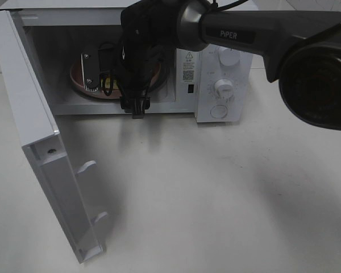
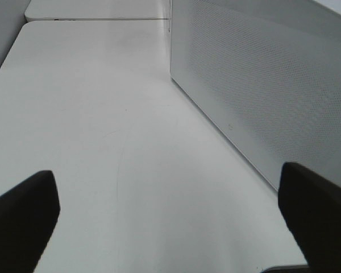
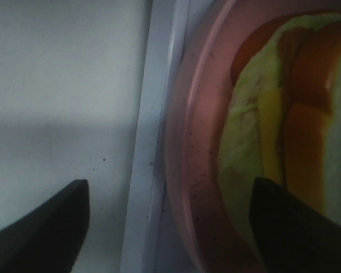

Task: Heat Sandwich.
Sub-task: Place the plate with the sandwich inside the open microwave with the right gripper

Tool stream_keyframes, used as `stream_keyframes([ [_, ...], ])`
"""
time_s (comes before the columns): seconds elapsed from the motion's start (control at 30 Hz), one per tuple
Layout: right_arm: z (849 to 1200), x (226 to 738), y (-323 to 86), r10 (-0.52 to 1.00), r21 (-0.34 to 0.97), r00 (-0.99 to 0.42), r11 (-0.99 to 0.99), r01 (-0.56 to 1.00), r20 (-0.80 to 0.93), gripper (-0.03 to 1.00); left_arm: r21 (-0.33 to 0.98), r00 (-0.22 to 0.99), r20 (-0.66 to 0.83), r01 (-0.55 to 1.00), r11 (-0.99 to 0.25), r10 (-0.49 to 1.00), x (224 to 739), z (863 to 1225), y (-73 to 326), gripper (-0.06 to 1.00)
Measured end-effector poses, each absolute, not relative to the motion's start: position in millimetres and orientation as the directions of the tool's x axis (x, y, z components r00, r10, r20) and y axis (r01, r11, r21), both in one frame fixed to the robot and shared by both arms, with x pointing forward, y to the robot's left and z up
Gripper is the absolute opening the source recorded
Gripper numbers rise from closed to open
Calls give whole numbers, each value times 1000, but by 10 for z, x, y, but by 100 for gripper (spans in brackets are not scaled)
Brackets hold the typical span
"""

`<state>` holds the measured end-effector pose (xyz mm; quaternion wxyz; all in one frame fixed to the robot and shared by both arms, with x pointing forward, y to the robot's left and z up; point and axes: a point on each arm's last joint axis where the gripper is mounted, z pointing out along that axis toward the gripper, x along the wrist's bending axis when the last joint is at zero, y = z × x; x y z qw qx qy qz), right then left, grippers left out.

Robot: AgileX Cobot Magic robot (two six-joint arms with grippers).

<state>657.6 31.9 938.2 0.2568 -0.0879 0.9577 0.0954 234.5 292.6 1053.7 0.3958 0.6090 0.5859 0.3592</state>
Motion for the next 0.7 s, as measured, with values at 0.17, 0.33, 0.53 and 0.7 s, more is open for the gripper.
stream_keyframes([
  [0.17,9434,6519,277,-99,159,-847,965,-211,-523,77,903,55,-26,429,0,998,2345,10537,2926,99],
  [0.33,9412,6441,222,-96,167,-847,963,-212,-522,77,903,55,-26,429,0,998,2345,10537,2926,99],
  [0.53,9447,6308,124,-94,180,-843,959,-220,-529,77,903,55,-26,429,0,998,2345,10537,2926,99],
  [0.7,9484,6182,33,-95,193,-836,953,-233,-541,77,903,55,-26,429,0,998,2345,10537,2926,99],
])
